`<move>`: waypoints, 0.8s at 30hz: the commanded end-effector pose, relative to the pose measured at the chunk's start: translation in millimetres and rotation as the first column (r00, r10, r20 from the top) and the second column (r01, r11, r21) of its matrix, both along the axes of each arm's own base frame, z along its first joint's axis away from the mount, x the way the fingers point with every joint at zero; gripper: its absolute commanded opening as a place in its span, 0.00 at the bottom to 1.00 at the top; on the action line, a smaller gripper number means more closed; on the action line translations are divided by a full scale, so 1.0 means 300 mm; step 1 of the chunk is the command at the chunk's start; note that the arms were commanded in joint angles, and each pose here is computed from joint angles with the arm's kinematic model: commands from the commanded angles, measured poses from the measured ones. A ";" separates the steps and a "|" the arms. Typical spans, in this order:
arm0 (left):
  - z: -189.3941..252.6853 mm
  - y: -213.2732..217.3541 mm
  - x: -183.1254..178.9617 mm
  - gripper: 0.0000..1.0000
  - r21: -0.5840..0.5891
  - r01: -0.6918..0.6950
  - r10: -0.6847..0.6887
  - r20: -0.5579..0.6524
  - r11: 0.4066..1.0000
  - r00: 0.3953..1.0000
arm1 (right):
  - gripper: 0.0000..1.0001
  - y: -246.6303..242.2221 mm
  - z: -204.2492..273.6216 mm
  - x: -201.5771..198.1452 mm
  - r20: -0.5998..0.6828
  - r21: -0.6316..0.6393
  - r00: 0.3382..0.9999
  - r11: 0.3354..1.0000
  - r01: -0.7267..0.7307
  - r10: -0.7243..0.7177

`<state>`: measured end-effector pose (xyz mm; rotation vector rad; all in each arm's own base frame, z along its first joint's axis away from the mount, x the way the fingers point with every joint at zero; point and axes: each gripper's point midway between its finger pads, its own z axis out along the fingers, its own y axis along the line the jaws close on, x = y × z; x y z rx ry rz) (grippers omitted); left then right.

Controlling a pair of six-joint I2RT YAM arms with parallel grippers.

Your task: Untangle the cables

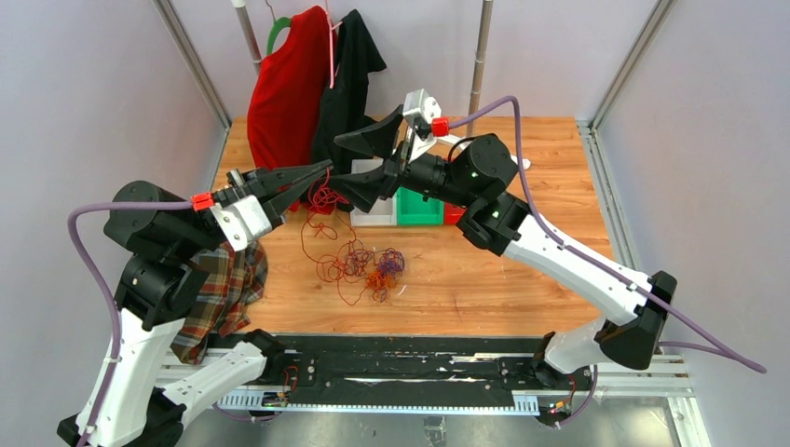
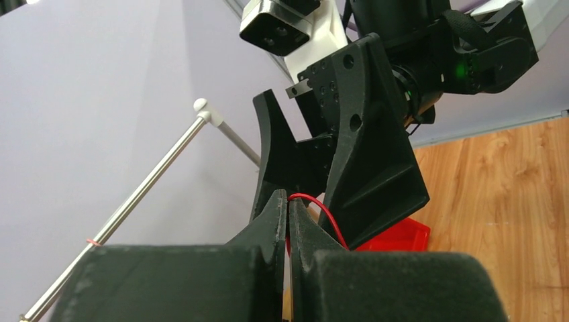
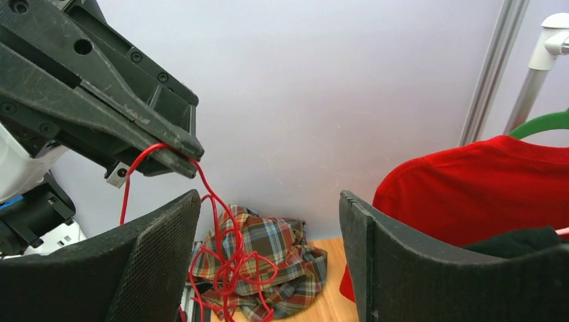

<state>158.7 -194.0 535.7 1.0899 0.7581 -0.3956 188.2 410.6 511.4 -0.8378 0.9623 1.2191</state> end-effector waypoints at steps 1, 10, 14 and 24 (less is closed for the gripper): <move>0.029 0.004 -0.032 0.00 -0.011 0.021 -0.021 0.015 1.000 1.000 | 0.75 0.018 0.075 -0.043 0.016 0.059 0.997 0.996 -0.073 0.072; 0.064 -0.004 -0.049 0.00 -0.041 0.056 -0.057 -0.019 0.998 0.998 | 0.60 0.130 -0.029 0.094 -0.086 0.015 0.996 1.000 0.019 -0.018; 0.120 0.000 -0.075 0.00 -0.077 0.079 -0.082 -0.029 0.994 0.996 | 0.54 0.176 -0.211 0.203 -0.162 -0.071 0.983 0.994 0.078 -0.089; 0.294 0.038 -0.142 0.00 -0.171 0.103 -0.095 0.054 0.980 0.994 | 0.42 0.126 -0.541 0.333 -0.332 -0.142 0.917 0.973 0.183 -0.221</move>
